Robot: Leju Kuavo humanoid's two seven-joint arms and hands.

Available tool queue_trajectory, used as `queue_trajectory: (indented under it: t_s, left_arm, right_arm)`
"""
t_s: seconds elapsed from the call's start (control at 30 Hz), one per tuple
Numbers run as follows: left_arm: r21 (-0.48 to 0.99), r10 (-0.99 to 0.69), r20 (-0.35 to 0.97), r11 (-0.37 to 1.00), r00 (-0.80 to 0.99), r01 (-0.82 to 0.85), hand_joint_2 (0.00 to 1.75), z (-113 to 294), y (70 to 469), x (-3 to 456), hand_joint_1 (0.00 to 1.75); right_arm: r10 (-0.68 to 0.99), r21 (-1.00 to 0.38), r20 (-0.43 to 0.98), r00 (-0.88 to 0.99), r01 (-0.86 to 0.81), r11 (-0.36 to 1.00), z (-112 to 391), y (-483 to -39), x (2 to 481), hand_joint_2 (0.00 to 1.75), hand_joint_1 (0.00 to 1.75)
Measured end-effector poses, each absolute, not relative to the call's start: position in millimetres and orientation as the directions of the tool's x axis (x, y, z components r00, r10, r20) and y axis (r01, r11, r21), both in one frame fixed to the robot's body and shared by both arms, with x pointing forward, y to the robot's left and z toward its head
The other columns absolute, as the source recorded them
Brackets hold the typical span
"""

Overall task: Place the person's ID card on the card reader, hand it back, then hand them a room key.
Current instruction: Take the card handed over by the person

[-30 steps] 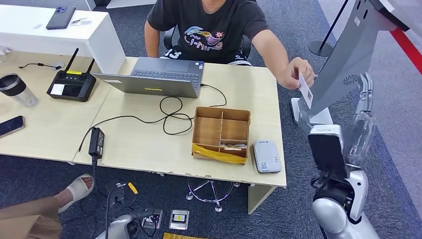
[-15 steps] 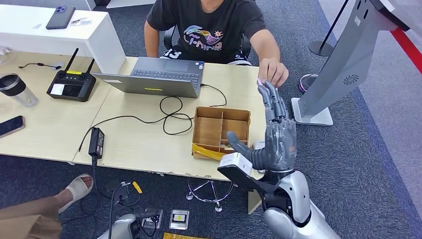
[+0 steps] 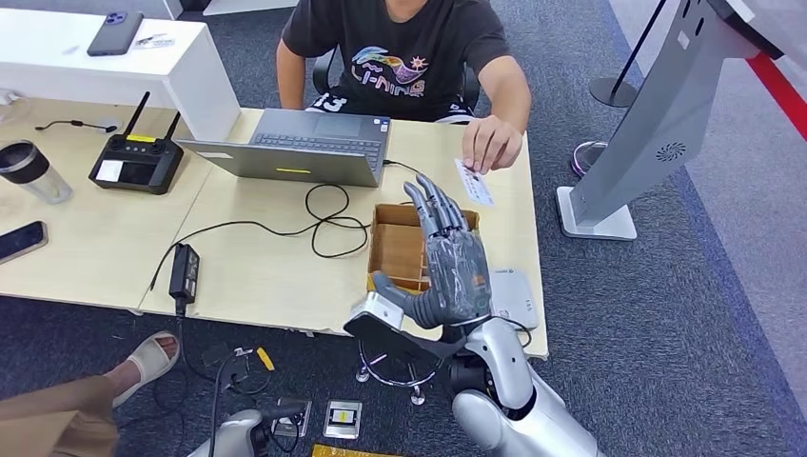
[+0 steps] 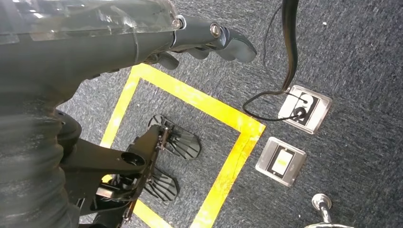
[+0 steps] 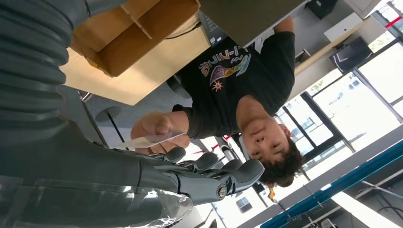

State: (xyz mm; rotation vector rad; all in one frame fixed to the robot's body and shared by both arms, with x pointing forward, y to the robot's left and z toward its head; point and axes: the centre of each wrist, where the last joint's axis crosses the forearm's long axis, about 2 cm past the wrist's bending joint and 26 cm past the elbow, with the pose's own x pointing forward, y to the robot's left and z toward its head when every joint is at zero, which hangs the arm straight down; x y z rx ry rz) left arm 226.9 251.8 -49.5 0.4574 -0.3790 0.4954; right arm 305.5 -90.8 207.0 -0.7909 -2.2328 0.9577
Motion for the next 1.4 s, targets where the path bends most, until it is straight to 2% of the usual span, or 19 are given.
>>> queue_trajectory:
  t_s: [0.53,0.87,1.1,1.13,1.17,1.23,1.27,1.3,1.4]
  left_arm:
    - [0.348,0.284,0.459,0.814,0.842,-0.465,1.75,-47.6,246.5,229.4,0.00]
    - [0.350,0.267,0.464,0.821,0.845,-0.451,1.75,-46.2,243.6,231.5,0.00]
    - [0.357,0.211,0.481,0.839,0.851,-0.410,1.75,-40.1,235.4,240.8,0.00]
    - [0.358,0.208,0.482,0.840,0.851,-0.408,1.75,-39.9,235.1,241.1,0.00]
    - [0.358,0.205,0.483,0.841,0.851,-0.406,1.75,-39.8,234.8,241.3,0.00]
    - [0.362,0.198,0.485,0.842,0.852,-0.401,1.75,-39.6,234.7,241.6,0.00]
    - [0.363,0.194,0.486,0.842,0.852,-0.399,1.75,-39.5,234.7,241.7,0.00]
    - [0.365,0.191,0.487,0.842,0.852,-0.397,1.75,-39.4,234.6,241.8,0.00]
    - [0.367,0.181,0.489,0.844,0.853,-0.390,1.75,-39.2,233.3,241.9,0.00]
  right_arm:
    - [0.827,-0.797,0.204,-0.524,0.402,0.451,194.0,-84.0,339.4,1.75,0.00]
    - [0.843,-0.809,0.196,-0.500,0.404,0.428,190.3,-87.4,344.1,1.75,0.00]
    - [0.889,-0.842,0.218,-0.402,0.384,0.379,177.3,-100.5,354.7,1.75,0.05]
    - [0.891,-0.843,0.219,-0.399,0.382,0.378,176.8,-101.2,355.2,1.75,0.21]
    - [0.892,-0.844,0.220,-0.395,0.381,0.377,176.2,-102.0,355.7,1.75,0.51]
    - [0.893,-0.847,0.221,-0.392,0.377,0.375,174.7,-103.1,356.4,1.75,1.26]
    - [0.894,-0.849,0.220,-0.391,0.375,0.373,173.8,-103.7,356.7,1.75,1.51]
    - [0.894,-0.850,0.219,-0.390,0.374,0.371,172.9,-104.1,356.9,1.75,1.62]
    - [0.897,-0.853,0.217,-0.385,0.371,0.366,170.6,-105.8,357.9,1.75,1.70]
